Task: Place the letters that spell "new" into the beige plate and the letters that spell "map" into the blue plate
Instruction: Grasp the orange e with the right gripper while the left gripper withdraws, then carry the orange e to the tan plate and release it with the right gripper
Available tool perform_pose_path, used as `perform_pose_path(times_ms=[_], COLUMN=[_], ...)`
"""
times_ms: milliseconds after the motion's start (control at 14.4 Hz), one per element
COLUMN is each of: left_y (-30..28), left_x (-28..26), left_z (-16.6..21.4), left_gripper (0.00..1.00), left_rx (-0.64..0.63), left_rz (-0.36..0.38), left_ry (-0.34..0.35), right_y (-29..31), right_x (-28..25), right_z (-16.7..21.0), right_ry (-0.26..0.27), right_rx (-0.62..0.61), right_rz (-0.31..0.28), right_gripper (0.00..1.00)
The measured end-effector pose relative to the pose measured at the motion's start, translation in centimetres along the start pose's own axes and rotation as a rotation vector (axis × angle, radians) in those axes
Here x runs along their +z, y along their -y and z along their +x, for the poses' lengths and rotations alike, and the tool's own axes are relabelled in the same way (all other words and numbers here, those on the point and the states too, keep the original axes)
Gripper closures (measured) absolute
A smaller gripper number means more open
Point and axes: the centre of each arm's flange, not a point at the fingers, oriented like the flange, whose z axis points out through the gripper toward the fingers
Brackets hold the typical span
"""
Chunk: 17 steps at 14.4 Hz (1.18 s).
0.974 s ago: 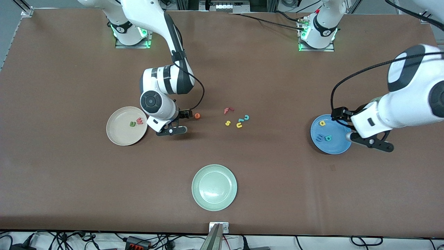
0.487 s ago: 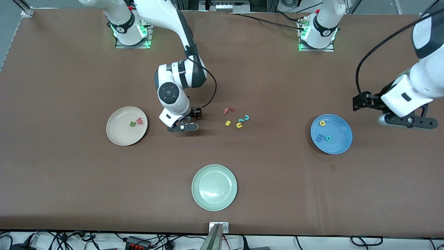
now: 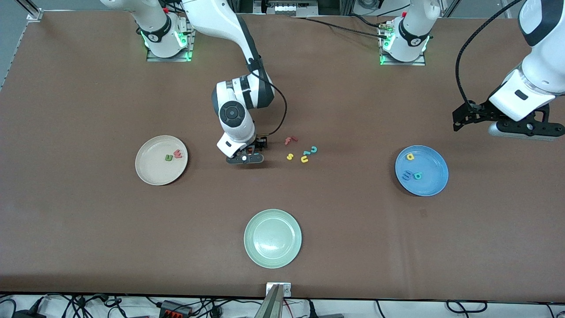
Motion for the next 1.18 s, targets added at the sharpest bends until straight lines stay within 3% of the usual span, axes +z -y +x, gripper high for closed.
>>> perform_pose_path(times_ms=[209, 487, 904, 1182], left_y=[0.1, 0.1, -0.1, -0.2], left_x=[0.3, 0.3, 0.5, 0.5], left_z=[-0.1, -0.2, -0.4, -0.4], left_gripper=[0.00, 0.00, 0.00, 0.00], left_rx=[-0.001, -0.002, 0.000, 0.003], left_rz=[0.000, 0.000, 0.000, 0.000], left_ry=[0.011, 0.017, 0.033, 0.038], right_y=[0.1, 0.7, -1.2, -11.5], right_x=[-0.1, -0.6, -1.5, -6.3], right_z=[0.0, 0.0, 1.5, 6.9], right_ry=[-0.002, -0.009, -0.034, -0.085], right_rx=[-0.001, -0.010, 0.022, 0.076], right_rz=[0.001, 0.010, -0.003, -0.105], right_gripper=[0.32, 0.72, 0.72, 0.72])
